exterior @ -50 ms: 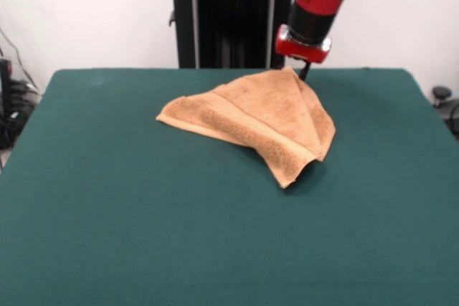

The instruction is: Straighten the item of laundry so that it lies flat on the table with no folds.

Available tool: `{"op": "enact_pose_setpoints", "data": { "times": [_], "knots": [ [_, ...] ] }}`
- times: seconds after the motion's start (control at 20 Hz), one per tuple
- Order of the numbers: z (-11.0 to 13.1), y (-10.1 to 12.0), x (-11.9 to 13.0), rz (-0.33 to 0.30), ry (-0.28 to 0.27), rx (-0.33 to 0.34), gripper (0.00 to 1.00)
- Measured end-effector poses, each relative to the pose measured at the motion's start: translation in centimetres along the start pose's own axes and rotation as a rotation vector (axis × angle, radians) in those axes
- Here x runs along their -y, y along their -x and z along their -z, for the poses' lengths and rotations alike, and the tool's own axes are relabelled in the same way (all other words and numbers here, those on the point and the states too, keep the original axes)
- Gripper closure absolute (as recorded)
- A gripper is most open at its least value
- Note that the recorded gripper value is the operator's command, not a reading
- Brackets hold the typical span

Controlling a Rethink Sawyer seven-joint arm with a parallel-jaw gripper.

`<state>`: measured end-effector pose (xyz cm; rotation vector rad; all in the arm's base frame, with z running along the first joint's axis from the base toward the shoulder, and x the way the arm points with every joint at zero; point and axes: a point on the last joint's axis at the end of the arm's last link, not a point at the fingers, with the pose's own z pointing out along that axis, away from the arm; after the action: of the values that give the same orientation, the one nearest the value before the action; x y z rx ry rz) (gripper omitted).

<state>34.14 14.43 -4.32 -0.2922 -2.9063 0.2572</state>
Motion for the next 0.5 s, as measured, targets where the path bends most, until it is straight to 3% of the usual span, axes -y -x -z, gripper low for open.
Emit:
{"op": "enact_pose_setpoints", "data": {
  "times": [0.5],
  "knots": [
    [0.04, -0.18, -0.71, 0.015, 0.007, 0.007, 1.0]
  ]
}}
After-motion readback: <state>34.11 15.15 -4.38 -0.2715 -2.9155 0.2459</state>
